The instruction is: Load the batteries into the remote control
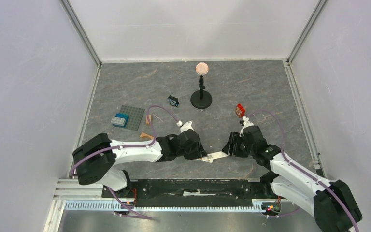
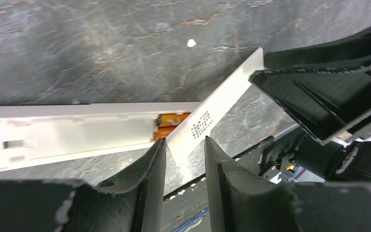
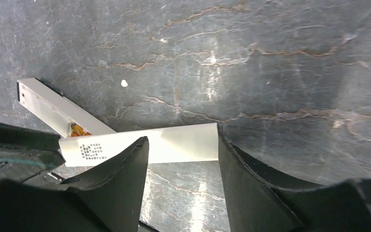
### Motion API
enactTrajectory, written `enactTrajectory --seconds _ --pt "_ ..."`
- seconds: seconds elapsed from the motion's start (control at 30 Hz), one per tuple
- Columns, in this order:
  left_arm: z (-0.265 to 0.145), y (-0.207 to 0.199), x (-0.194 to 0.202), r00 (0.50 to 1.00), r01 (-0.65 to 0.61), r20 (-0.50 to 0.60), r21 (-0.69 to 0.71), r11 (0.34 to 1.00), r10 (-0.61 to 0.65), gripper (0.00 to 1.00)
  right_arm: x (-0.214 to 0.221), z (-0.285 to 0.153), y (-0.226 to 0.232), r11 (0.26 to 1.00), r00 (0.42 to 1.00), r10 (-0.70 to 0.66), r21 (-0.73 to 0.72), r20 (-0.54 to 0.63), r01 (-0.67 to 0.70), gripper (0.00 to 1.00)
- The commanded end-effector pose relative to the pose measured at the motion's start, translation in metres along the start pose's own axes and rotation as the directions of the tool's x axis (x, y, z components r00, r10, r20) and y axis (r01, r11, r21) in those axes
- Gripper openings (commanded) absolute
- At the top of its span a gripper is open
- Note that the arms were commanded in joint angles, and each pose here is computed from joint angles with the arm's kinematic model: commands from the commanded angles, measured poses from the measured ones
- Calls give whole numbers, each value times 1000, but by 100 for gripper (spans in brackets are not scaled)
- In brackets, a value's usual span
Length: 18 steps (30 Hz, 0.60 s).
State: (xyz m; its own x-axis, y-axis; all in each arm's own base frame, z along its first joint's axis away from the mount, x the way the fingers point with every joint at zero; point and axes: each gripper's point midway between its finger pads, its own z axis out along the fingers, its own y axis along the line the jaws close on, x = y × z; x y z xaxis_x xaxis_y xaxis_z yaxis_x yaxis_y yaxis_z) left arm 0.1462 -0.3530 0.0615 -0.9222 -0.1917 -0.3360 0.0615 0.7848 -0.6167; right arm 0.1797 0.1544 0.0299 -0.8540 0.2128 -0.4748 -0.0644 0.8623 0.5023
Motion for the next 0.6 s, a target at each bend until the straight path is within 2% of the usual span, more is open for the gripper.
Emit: enactTrajectory --seconds 0.0,0.33,0.57 --pt "-12 -44 -14 995 70 58 164 984 -80 39 22 1 38 990 997 13 -136 -76 -23 56" --pt "-23 -29 -16 989 99 90 152 983 -113 39 31 6 41 993 996 -36 -114 -78 27 55" --pt "-27 -25 -15 989 102 86 153 983 -116 45 36 9 35 994 993 -76 -82 -87 69 56"
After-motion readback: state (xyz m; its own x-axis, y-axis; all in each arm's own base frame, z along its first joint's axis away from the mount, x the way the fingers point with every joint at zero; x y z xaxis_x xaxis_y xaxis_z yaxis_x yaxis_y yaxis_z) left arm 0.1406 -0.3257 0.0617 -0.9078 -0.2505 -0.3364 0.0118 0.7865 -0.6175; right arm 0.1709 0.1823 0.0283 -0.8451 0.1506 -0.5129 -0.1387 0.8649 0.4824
